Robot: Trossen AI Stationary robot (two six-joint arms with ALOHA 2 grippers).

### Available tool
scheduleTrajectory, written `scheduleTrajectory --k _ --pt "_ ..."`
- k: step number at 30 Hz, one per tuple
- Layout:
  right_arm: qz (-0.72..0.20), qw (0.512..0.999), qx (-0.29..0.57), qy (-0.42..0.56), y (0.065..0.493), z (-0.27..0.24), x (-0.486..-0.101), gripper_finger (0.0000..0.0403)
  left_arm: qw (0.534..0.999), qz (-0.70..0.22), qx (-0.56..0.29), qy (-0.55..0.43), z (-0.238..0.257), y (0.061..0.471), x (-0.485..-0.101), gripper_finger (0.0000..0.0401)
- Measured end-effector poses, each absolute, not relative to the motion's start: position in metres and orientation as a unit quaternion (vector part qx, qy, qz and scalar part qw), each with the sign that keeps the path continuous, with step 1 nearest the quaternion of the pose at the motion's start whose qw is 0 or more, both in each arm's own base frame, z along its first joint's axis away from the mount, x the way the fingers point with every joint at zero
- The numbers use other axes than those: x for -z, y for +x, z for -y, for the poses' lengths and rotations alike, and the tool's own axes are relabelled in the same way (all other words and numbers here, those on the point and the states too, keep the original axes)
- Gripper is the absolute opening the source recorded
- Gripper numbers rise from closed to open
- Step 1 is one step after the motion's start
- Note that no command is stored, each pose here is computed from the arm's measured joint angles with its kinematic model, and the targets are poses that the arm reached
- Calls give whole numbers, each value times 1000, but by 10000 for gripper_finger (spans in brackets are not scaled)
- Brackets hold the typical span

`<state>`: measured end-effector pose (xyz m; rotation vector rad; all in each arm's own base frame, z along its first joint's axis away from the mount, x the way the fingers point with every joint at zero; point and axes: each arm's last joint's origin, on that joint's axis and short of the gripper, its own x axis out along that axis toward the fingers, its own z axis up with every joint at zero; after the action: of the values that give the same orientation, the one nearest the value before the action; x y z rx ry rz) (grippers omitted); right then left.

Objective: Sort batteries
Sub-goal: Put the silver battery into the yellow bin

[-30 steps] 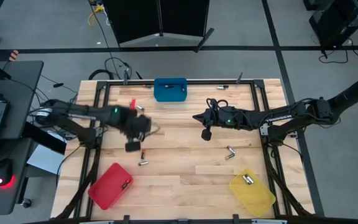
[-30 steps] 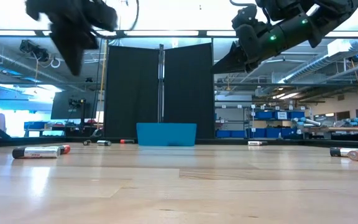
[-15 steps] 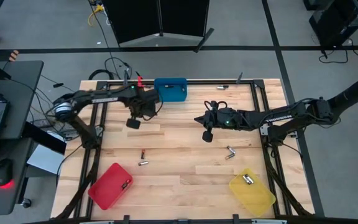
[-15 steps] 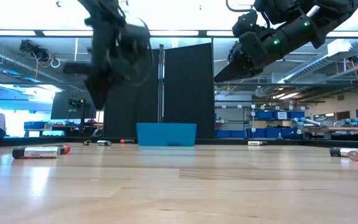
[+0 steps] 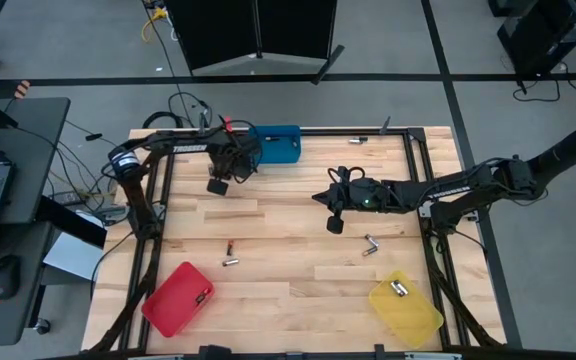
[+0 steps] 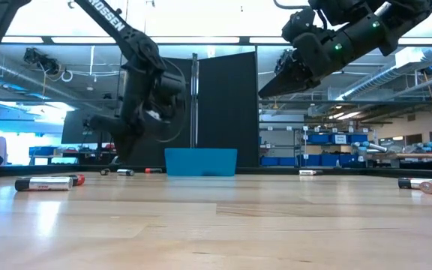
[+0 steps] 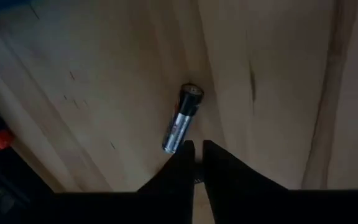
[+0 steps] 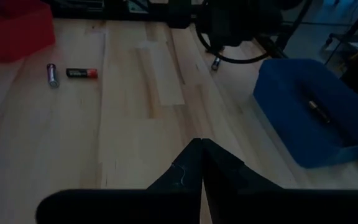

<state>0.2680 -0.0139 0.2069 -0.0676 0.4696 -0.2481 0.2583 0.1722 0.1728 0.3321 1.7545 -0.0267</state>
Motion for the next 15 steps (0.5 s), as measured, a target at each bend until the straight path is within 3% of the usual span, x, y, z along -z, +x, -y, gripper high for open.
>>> scheduleTrajectory --k 9,15 --pt "-240 963 124 -25 267 14 -205 20 624 -766 3 154 -180 254 -165 127" --pt "-245 961 123 -25 267 13 -204 20 633 -758 -11 159 -183 254 -160 144"
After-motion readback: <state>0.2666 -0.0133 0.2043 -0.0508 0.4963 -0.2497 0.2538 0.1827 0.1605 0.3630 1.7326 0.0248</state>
